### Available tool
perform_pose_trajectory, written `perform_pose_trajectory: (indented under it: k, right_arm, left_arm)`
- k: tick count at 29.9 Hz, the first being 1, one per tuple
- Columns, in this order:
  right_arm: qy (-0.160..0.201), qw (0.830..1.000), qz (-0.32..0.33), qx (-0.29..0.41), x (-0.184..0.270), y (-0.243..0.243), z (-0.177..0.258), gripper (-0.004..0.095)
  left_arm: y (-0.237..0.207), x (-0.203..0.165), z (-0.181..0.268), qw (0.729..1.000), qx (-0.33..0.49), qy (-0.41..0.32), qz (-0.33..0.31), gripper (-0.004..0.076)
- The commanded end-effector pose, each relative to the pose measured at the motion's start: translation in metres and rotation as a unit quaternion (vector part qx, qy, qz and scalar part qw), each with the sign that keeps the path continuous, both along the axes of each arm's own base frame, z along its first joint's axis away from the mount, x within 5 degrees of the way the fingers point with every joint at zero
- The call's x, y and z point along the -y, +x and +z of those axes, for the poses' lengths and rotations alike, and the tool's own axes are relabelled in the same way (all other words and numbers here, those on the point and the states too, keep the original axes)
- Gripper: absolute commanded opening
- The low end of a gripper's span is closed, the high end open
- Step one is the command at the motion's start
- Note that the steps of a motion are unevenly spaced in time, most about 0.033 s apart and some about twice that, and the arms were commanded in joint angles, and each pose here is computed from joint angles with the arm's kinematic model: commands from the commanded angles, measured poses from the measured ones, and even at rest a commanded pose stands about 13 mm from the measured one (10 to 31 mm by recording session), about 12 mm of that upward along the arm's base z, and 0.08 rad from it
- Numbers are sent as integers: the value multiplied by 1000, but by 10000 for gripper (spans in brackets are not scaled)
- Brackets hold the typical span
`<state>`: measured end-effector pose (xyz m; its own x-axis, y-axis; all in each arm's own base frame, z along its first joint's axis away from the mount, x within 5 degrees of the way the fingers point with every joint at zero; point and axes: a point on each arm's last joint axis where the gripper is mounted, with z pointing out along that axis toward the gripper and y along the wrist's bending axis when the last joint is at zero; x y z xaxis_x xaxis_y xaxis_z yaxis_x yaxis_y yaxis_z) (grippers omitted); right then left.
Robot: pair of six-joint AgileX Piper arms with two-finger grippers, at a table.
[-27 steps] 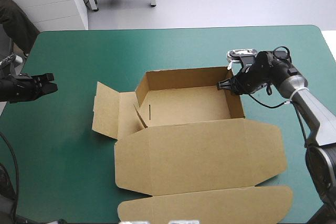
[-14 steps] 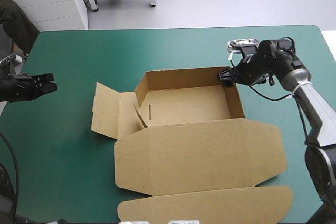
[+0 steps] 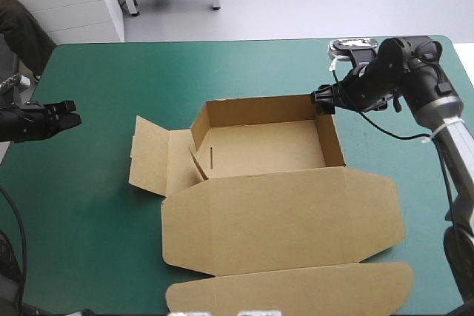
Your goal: Fold the box
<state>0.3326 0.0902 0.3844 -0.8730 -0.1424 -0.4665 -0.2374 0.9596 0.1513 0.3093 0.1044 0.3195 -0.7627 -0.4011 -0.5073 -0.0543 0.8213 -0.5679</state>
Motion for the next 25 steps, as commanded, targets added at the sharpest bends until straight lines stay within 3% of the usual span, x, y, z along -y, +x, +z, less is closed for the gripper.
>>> perform_pose_trajectory:
  k: [1, 12, 25]
  right_arm:
    - [2, 1000, -1, 18, 4, -26, 18, 750]
    - [-20, 1000, -9, 9, 3, -8, -14, 750]
    - [-30, 997, -10, -71, -8, 34, -81, 739]
  left_arm:
    - [-4, 7, 25, 999, 48, -11, 7, -10]
    - [-4, 7, 25, 999, 47, -13, 4, -10]
    - [-4, 7, 25, 999, 45, -14, 3, -10]
